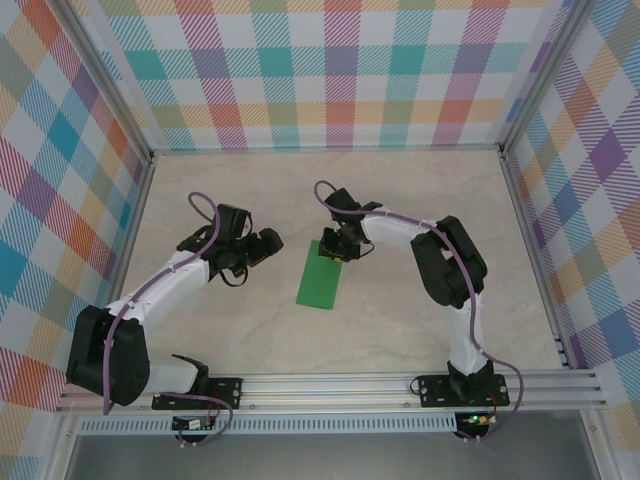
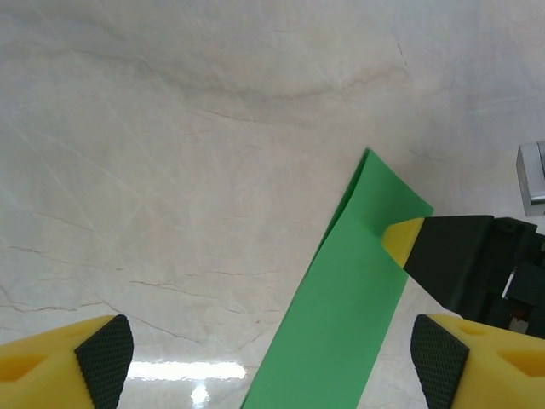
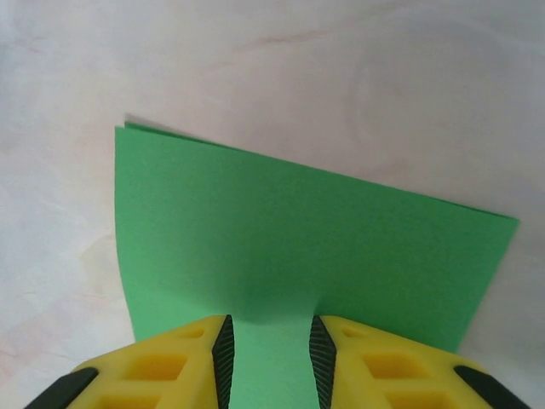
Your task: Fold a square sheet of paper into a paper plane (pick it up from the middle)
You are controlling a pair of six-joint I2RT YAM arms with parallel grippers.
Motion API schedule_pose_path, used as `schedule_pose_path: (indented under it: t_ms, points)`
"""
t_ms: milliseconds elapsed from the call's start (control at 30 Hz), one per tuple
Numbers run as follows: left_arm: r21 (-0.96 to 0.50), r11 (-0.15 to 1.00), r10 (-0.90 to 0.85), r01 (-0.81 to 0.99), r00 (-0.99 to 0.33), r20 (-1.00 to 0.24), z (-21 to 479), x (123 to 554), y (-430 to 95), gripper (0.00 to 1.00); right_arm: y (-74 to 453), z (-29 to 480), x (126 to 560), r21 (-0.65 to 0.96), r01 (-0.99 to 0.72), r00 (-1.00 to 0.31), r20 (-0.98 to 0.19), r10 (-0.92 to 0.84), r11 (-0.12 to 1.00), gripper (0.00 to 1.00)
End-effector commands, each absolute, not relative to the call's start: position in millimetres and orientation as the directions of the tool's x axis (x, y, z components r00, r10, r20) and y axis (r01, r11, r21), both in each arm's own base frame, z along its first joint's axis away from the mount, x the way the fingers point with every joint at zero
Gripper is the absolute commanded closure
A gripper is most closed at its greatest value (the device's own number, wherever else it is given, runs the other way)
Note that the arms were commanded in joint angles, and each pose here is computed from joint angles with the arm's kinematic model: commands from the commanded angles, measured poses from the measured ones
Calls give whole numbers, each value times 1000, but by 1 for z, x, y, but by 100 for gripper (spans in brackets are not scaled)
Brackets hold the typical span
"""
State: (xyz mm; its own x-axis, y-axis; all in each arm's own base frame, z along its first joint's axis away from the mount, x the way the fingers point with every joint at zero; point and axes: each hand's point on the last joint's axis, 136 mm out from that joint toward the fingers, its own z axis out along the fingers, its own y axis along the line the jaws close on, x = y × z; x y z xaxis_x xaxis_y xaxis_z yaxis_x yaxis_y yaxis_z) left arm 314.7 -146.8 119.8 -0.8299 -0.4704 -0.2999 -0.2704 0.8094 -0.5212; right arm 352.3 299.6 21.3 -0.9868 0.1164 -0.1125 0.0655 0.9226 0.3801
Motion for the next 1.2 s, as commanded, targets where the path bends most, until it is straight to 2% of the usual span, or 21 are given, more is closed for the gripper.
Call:
schedule_pose_path:
  t_ms: [0,133,333,400,600,733,1033,1167]
  points:
    - [-556,796,-437,-239,-862,-255,112,307,-166,17,248,14,332,228,186,-972,-98,212,956,67]
    - [-605,766,-416,-218,-886,-207,105,297,-195,28,240,30,323,282,190,-962,-137,235,940,68]
    - [-686,711,-370,-154,-911,-180,106,283,-251,45,257,68,314,504,-4,-969,-215,121,864,70]
    - [-691,708,-359,-142,-916,-180,106,279,-262,51,260,71,305,546,-40,-975,-204,86,837,75]
    - [-701,701,-313,-128,-939,-142,91,264,-297,76,268,54,280,625,-45,-992,-123,41,779,96]
    - [-678,727,-260,-112,-958,-120,75,254,-317,87,270,47,276,660,-36,-994,-104,44,750,100]
    - [-646,753,-255,-125,-960,-112,56,257,-325,98,267,33,273,650,-34,-996,-85,27,759,100]
    - [-652,748,-247,-123,-964,-101,53,258,-331,100,265,24,272,641,-30,-997,-73,23,767,100]
